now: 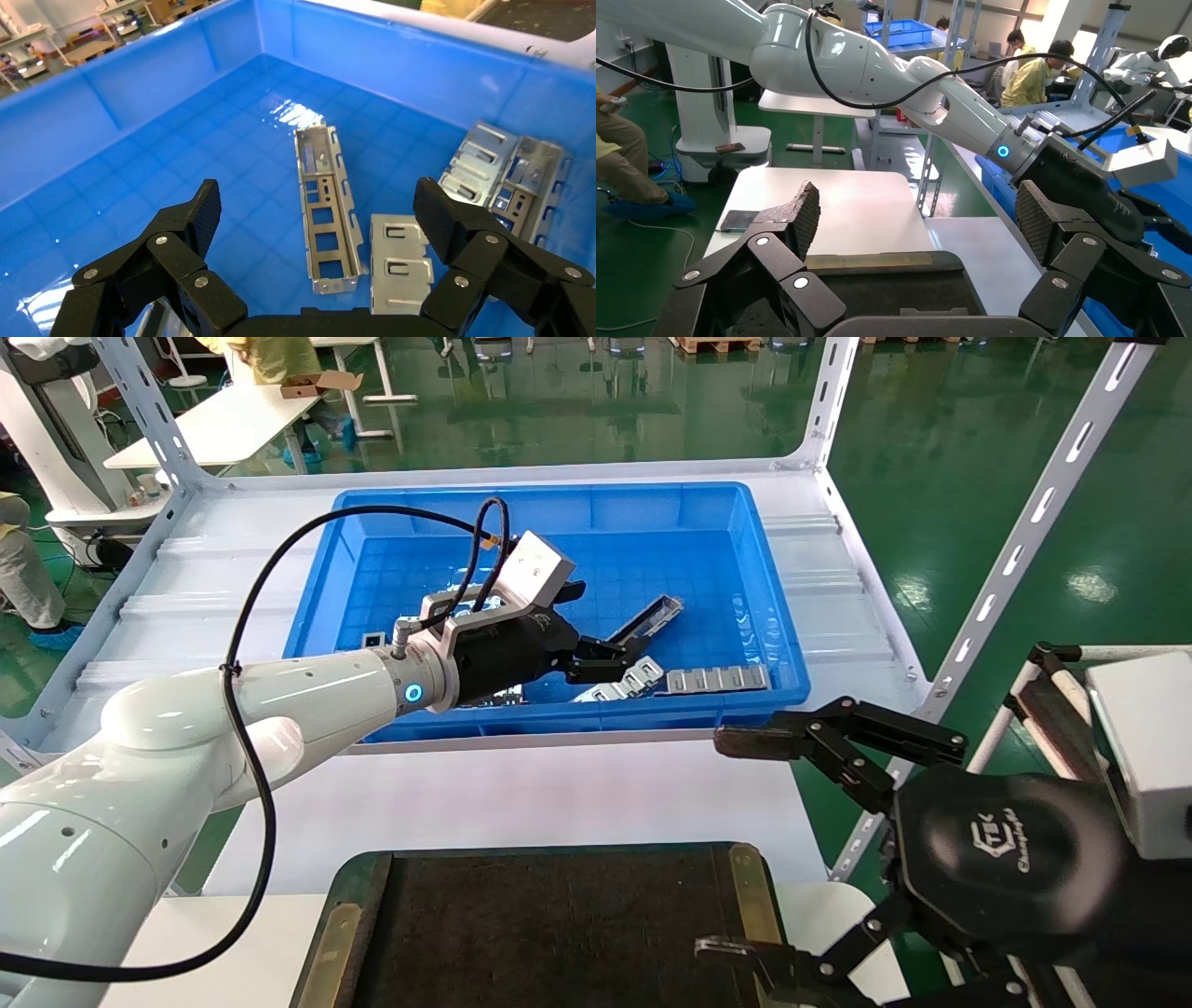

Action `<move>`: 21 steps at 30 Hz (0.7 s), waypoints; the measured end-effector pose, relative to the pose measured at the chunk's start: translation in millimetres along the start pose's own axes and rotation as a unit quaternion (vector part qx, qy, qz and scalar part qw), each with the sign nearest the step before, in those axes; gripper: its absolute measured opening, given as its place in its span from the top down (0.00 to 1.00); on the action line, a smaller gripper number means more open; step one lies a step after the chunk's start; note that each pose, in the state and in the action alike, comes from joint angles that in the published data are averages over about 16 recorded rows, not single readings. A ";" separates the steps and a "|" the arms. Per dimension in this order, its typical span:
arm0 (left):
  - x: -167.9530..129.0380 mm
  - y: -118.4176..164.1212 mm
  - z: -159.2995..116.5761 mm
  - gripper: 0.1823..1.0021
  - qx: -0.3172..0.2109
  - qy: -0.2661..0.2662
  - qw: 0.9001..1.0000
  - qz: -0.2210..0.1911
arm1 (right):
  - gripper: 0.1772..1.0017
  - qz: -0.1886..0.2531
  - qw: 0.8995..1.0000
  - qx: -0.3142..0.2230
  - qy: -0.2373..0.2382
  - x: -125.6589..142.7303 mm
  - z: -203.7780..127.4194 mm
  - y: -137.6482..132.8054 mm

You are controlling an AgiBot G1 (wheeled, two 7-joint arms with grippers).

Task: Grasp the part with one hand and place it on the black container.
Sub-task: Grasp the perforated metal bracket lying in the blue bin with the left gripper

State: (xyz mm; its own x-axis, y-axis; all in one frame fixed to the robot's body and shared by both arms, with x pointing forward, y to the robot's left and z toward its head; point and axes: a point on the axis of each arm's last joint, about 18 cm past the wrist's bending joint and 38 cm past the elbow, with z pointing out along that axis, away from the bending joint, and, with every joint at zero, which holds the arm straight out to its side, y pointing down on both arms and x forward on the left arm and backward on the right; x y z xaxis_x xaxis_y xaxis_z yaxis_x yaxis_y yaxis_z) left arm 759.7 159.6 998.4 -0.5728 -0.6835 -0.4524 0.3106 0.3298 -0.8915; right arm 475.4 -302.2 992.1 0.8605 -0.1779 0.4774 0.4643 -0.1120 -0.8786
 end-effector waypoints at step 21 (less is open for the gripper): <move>2.8 12.5 7.2 0.23 -0.018 -0.027 0.999 -0.012 | 0.23 0.000 1.000 0.000 0.000 0.0 0.0 0.0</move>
State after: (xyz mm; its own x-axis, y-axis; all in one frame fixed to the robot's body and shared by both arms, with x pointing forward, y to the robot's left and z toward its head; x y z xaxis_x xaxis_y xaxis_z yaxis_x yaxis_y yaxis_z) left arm 767.5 157.1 986.2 -0.5377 -0.7254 -0.4297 0.2697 0.3349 -0.9028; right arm 475.4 -302.2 992.1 0.8605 -0.1779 0.4774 0.4643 -0.1120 -0.8786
